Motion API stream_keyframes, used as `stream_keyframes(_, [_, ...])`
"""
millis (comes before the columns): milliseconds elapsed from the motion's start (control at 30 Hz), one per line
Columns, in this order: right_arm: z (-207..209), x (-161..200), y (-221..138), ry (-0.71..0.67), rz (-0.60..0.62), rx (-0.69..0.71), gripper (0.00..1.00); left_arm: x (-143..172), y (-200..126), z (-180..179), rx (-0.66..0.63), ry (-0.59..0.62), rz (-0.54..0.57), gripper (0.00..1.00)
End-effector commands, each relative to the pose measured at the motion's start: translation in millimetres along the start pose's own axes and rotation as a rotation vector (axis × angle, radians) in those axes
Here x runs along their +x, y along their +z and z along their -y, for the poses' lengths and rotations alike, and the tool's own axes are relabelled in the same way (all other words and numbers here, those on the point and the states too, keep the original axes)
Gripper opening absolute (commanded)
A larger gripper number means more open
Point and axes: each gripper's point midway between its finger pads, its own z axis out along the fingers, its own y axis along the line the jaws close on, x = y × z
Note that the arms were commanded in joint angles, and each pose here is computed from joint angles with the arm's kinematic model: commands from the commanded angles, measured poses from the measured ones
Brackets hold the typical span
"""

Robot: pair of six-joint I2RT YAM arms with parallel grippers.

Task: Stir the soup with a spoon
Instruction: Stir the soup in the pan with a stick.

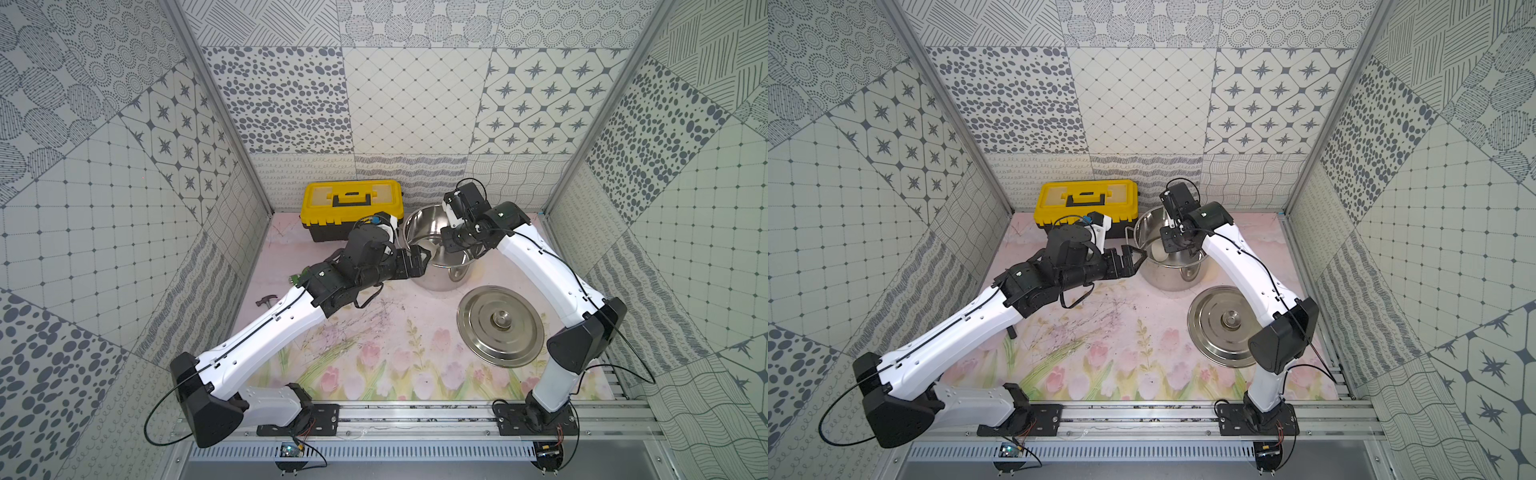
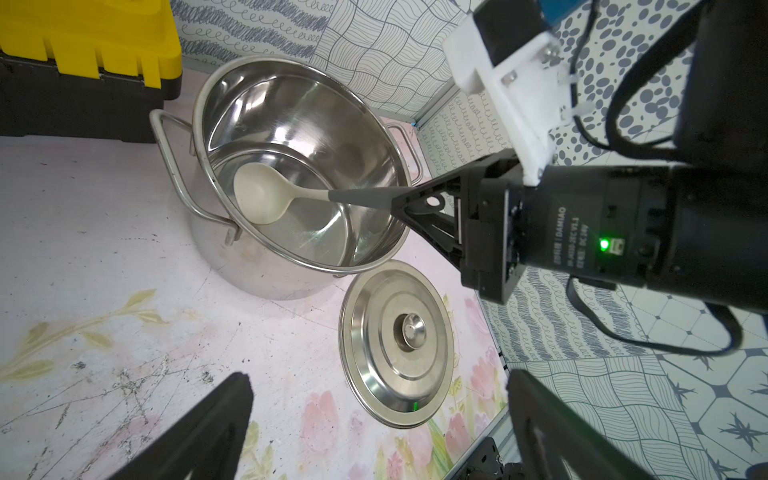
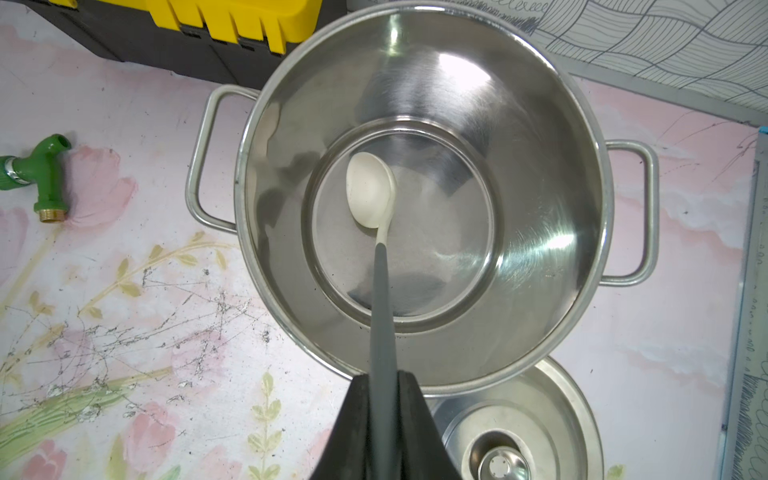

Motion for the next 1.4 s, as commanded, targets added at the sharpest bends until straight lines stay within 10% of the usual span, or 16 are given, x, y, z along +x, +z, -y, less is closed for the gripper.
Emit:
stream_keyframes(0, [1.3,-24.4,-0.7,-0.007,0.061,0.029,0.00,-6.2,-7.8,4.2,0.017,0.024,0.033,0.99])
stream_keyframes(567, [56.1,-46.5,7.0,-0.074,0.036,0.185,0.00,-11.6,-16.8,2.4,0.007,0.043,0.067,0.99])
stream_keyframes(1367, [69.5,28.5,-20.6,-0.094,-0.057,0.139,0.00,-19.9,-12.9,9.9,0.024,0.031,0.081,0.99])
